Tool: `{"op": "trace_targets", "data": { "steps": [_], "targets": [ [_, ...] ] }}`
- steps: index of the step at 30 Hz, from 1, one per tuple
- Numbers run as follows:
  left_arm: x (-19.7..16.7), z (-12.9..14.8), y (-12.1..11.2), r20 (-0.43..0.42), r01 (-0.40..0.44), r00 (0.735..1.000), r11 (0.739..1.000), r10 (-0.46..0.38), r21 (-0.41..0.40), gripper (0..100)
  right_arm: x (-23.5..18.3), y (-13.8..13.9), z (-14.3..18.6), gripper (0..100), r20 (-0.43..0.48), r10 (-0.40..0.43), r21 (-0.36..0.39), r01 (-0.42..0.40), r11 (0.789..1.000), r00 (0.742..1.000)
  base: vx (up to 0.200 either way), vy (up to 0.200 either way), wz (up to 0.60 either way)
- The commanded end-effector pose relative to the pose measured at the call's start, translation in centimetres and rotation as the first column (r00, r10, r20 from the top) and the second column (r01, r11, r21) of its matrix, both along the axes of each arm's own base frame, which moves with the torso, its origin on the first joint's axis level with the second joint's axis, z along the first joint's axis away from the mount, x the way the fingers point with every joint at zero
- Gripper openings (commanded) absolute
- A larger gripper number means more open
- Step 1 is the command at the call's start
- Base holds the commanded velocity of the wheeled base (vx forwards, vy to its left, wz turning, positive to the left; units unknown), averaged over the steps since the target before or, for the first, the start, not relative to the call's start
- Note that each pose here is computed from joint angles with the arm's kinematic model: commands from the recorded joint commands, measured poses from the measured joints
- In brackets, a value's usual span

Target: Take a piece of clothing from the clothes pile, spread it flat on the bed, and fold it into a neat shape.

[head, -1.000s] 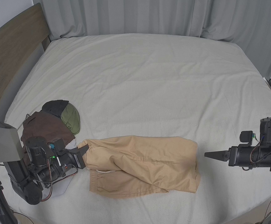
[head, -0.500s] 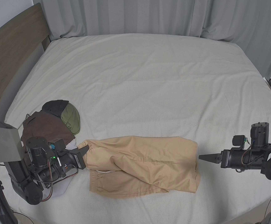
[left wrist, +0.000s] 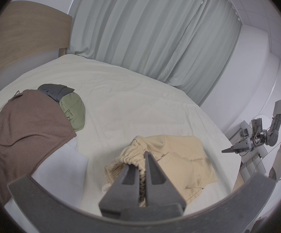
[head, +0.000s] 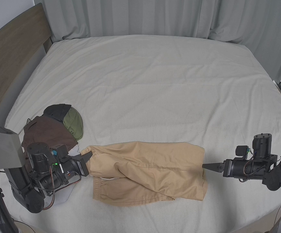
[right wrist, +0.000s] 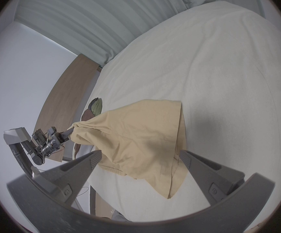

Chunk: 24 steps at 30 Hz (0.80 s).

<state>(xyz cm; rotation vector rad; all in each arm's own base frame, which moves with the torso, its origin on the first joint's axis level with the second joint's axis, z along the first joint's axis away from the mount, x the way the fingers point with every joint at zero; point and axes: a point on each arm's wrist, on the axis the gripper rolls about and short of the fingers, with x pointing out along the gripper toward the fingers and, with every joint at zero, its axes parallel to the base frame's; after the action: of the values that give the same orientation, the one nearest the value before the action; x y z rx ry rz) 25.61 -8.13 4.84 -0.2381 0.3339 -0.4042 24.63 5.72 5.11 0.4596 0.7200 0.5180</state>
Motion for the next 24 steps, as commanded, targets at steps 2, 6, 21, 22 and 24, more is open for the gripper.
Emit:
{"op": "trace_targets", "data": {
  "steps": [2,6,21,22,24],
  "targets": [
    [0.0,0.0,0.0,0.002,0.0,1.0,1.0,0.0,-0.001,0,0.4,0.1,-1.6,100,-0.041,0.001,-0.008,-0.002,1.0,0.999,0.0,0.0,0.0],
    [0.0,0.0,0.0,0.002,0.0,1.0,1.0,0.0,-0.001,0,0.8,0.1,-2.4,100,-0.048,-0.003,-0.006,0.002,1.0,0.999,0.0,0.0,0.0],
    [0.0,0.1,0.0,0.004,0.0,1.0,1.0,0.0,-0.001,0,1.7,0.5,-4.7,100,-0.054,-0.015,0.006,0.015,1.0,0.998,0.0,0.0,0.0],
    [0.0,0.1,0.0,0.004,0.0,1.0,1.0,0.0,-0.001,0,1.8,0.5,-4.9,100,-0.053,-0.016,0.005,0.016,1.0,0.998,0.0,0.0,0.0],
    [0.0,0.1,0.0,0.004,0.0,1.0,1.0,0.0,-0.001,0,1.9,0.6,-5.4,100,-0.05,-0.021,0.001,0.021,1.0,0.999,0.0,0.0,0.0]
  ]
}}
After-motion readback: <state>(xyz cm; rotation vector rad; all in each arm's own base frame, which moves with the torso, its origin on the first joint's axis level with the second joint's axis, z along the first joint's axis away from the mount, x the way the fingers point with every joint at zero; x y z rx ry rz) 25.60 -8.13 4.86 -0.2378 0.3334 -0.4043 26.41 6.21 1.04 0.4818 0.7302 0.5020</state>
